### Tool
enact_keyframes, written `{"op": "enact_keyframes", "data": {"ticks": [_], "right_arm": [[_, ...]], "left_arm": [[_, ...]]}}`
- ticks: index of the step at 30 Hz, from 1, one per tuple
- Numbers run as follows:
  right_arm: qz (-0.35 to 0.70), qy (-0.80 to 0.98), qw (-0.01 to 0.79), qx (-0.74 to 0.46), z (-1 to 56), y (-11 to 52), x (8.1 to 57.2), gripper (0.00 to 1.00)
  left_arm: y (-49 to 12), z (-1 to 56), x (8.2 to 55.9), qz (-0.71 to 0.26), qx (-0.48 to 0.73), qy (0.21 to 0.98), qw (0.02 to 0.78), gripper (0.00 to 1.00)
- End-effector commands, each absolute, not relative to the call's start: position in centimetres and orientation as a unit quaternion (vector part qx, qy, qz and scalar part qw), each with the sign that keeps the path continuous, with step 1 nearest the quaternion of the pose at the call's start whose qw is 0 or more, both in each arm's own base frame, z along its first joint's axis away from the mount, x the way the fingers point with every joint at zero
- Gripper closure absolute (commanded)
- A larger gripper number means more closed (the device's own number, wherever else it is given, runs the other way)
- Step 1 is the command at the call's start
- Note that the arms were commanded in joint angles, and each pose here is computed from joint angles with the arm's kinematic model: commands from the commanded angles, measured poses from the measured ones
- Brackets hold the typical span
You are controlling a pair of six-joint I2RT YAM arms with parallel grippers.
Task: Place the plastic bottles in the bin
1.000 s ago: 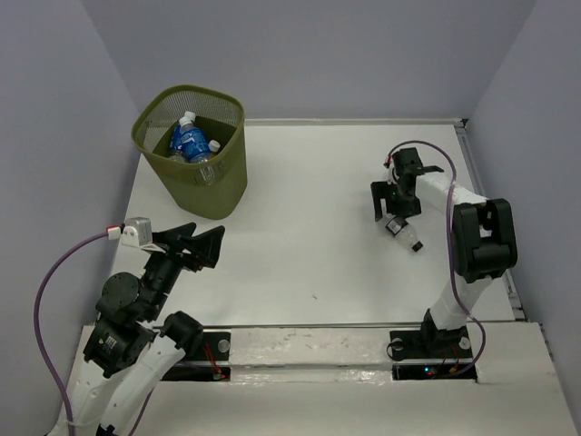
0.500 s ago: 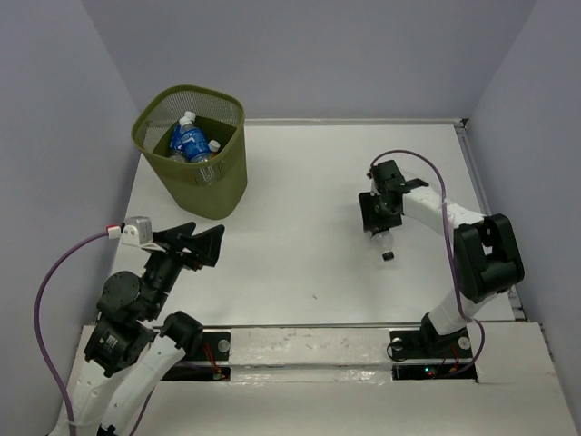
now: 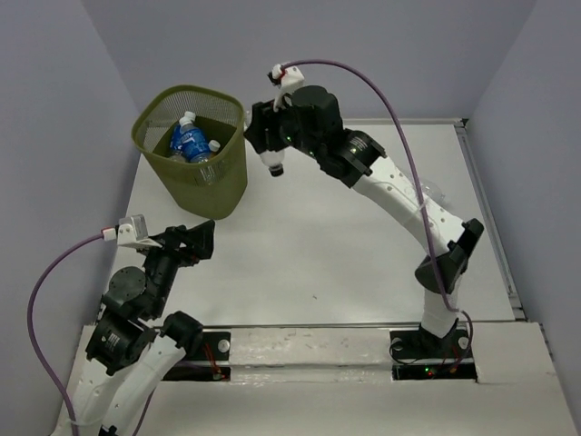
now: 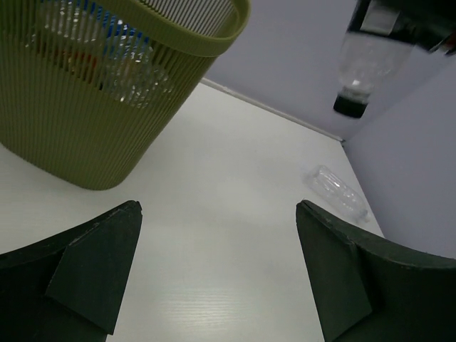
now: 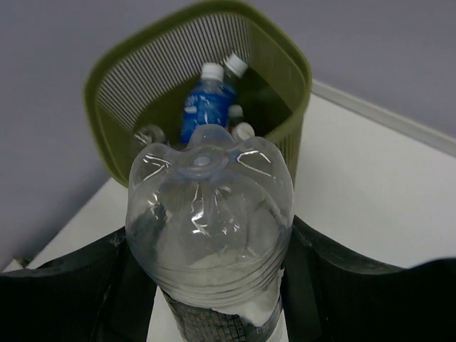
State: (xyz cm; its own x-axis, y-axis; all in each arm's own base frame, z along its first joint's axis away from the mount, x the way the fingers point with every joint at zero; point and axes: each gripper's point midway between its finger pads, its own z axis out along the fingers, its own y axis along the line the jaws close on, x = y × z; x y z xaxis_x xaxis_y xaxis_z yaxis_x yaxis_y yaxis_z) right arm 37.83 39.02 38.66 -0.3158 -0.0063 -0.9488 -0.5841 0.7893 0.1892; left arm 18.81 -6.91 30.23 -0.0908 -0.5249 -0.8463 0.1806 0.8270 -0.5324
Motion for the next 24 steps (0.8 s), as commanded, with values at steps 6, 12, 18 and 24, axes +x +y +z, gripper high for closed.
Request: {"op": "enact_keyframes", "data": {"ticks": [6, 12, 18, 24], "right_arm": [[0.410, 0.587, 0.682, -0.150, 49.4, 48.4, 41.0, 0.64], [0.486, 0.479, 0.726, -0.086, 49.8, 52.4, 43.4, 0.62], [0.462, 0.461, 0.755, -0.063, 49.3, 51.9, 44.7, 0.10], [0.352, 0.517, 0.771, -0.119, 49.9, 48.8, 45.0, 0.00]], "left_arm": [[-4.6, 30.7, 19.4, -0.239, -0.198, 0.675, 0.669, 0.01], [-5.2, 30.3, 19.7, -0.237, -0.183, 0.686, 0.664, 0.01], [-5.5, 30.2, 19.9, -0.237, -0.177, 0.690, 0.660, 0.01], [-5.6, 30.3, 19.9, -0.239, -0.171, 0.688, 0.663, 0.01]]}}
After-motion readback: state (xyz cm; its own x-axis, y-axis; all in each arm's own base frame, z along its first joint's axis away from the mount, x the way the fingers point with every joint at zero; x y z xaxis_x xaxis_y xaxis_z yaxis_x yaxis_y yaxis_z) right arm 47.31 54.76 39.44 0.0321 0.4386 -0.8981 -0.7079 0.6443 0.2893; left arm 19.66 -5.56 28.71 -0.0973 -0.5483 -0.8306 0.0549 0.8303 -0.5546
